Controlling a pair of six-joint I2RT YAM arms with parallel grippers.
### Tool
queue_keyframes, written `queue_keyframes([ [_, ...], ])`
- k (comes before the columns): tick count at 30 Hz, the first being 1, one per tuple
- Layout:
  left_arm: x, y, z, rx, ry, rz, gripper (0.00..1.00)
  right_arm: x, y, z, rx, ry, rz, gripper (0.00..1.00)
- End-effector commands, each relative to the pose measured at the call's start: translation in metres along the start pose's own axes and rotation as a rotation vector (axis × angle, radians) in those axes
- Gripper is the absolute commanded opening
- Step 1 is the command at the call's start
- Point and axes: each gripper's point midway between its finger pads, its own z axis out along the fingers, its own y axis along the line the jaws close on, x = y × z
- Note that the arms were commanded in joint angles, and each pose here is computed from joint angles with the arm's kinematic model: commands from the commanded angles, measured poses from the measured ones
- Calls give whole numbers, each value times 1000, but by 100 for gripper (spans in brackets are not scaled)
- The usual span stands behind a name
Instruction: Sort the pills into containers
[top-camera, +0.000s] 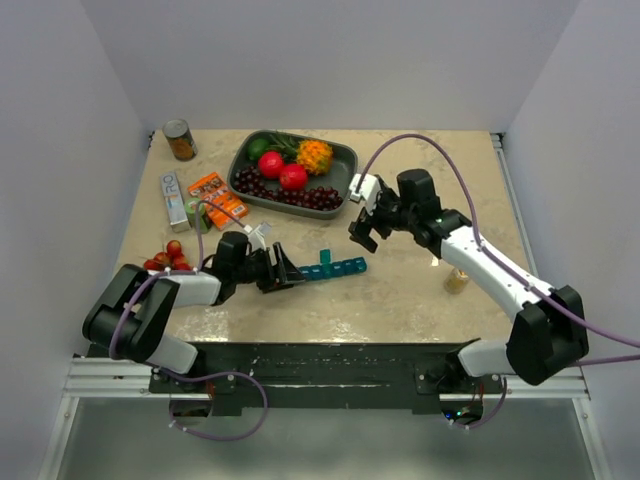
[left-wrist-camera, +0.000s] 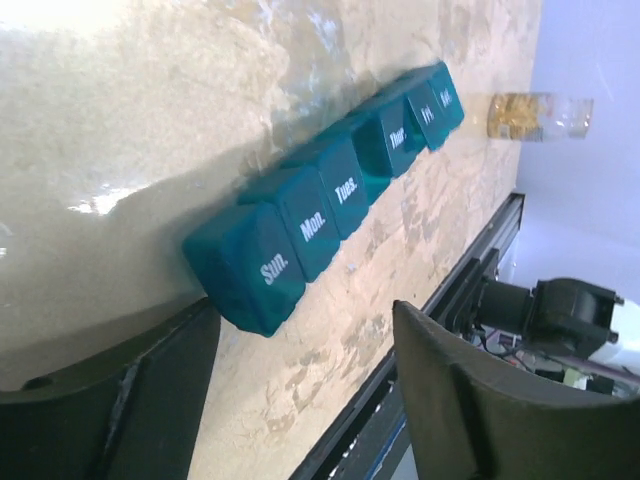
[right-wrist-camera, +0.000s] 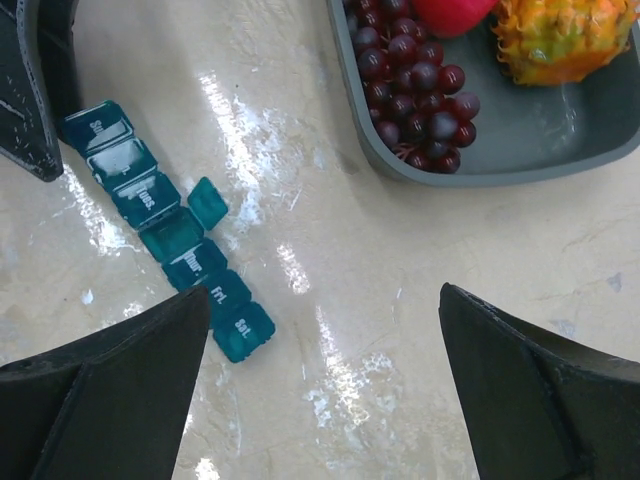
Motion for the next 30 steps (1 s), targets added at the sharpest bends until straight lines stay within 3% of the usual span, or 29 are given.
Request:
queue_keyframes([
  [1, -16, -1, -2, -61, -39, 62, 77, 0, -4, -15, -26, -55, 27, 99],
  [9, -31, 0, -26, -195, -92, 157, 82, -2, -10, -34, -13, -102, 39, 99],
  [16, -63, -33, -69, -262, -217, 322, 82, -5, -11, -49, 11, -190, 131, 99],
  [22, -82, -53, -100, -309, -301, 434, 82, 6, 16, -44, -132, -238, 147, 98],
  [26, -71, -51, -93, -274, -255, 421, 75, 16, 30, -26, -210, -217, 203, 71],
  [27, -71, -55, -89, -245, -260, 422, 70, 19, 33, -21, -223, -196, 216, 52],
  [29, -58, -53, -78, -184, -216, 390, 61, 24, 39, -7, -261, -160, 229, 38],
  [30, -63, -62, -73, -129, -239, 404, 50, 26, 43, -3, -278, -144, 240, 28],
])
